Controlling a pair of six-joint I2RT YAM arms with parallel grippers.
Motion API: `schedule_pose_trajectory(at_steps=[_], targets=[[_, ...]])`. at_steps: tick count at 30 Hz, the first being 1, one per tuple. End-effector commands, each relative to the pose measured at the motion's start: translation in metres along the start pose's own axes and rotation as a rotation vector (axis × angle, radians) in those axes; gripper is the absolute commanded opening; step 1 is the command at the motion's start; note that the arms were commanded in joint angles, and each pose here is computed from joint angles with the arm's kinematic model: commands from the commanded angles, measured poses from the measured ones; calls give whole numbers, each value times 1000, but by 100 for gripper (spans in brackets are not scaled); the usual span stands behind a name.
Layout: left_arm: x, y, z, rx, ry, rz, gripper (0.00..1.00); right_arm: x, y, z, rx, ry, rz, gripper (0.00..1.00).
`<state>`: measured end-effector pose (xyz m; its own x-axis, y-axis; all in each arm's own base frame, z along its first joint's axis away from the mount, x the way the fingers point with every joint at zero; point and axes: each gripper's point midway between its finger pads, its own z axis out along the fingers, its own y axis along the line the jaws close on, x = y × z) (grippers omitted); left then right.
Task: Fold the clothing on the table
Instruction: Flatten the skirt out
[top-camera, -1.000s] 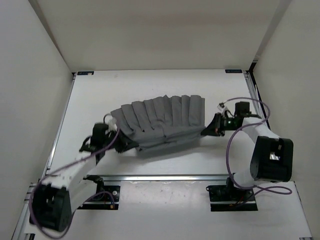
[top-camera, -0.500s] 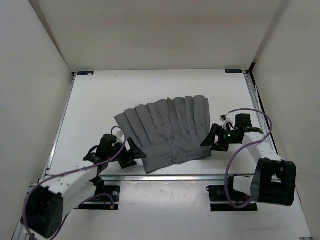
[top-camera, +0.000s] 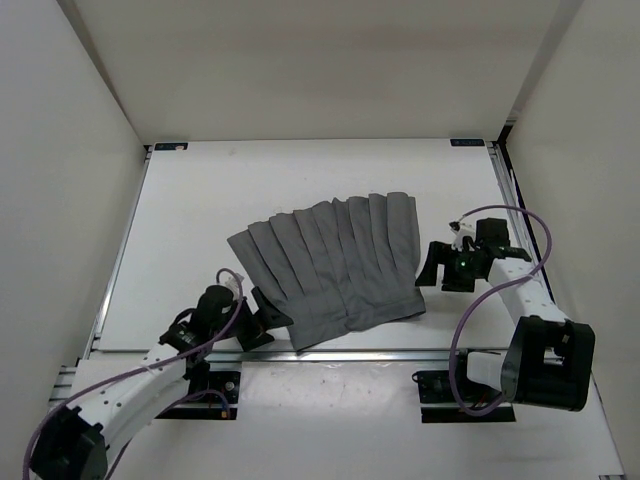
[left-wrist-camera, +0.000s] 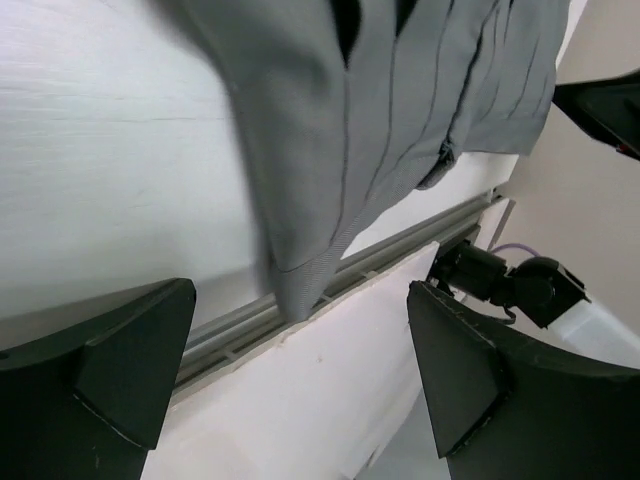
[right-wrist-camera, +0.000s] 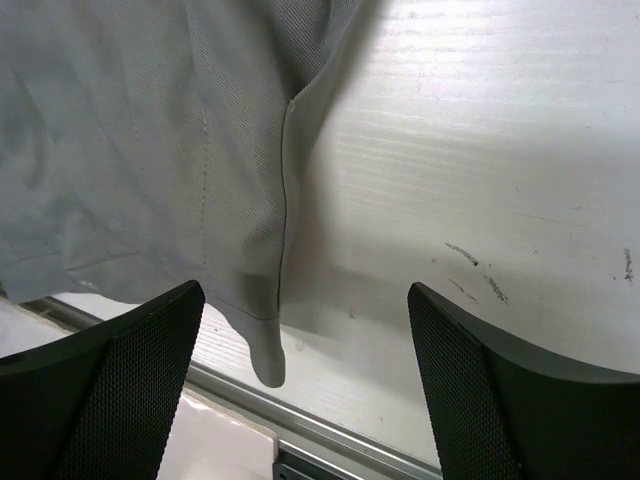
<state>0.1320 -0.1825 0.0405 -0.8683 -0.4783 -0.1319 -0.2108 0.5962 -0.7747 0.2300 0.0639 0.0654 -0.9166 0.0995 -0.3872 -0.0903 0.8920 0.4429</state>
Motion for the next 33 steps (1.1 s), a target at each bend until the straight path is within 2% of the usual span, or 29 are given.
schedule_pose_trajectory(at_steps=[1, 13, 16, 17, 19, 20, 21, 23, 27, 29, 31, 33], targets=[[2, -7, 10, 9, -10, -50, 99, 6, -5, 1, 31, 38, -78, 87], [17, -35, 41, -59, 115, 109, 98, 19, 5, 10, -13, 67, -108, 70], [21, -41, 44, -53, 134, 137, 91, 18, 8, 10, -20, 65, -126, 59], [22, -42, 45, -53, 133, 141, 86, 19, 10, 9, -22, 71, -118, 52], [21, -46, 44, -35, 130, 142, 73, 21, 9, 11, -31, 78, -125, 41], [23, -42, 45, -40, 141, 141, 63, 20, 10, 13, -37, 73, -137, 34], [23, -42, 44, -41, 143, 148, 55, 20, 11, 13, -46, 67, -135, 32], [21, -46, 44, -32, 136, 146, 55, 24, 12, 16, -58, 81, -129, 28], [23, -46, 42, -32, 142, 159, 57, 22, 15, 16, -82, 81, -139, 30], [24, -45, 40, -33, 143, 157, 62, 24, 20, 16, -89, 94, -163, 53], [26, -44, 40, -29, 148, 161, 66, 26, 22, 15, -92, 101, -159, 58], [24, -43, 41, -31, 137, 148, 66, 27, 23, 16, -95, 109, -164, 58]])
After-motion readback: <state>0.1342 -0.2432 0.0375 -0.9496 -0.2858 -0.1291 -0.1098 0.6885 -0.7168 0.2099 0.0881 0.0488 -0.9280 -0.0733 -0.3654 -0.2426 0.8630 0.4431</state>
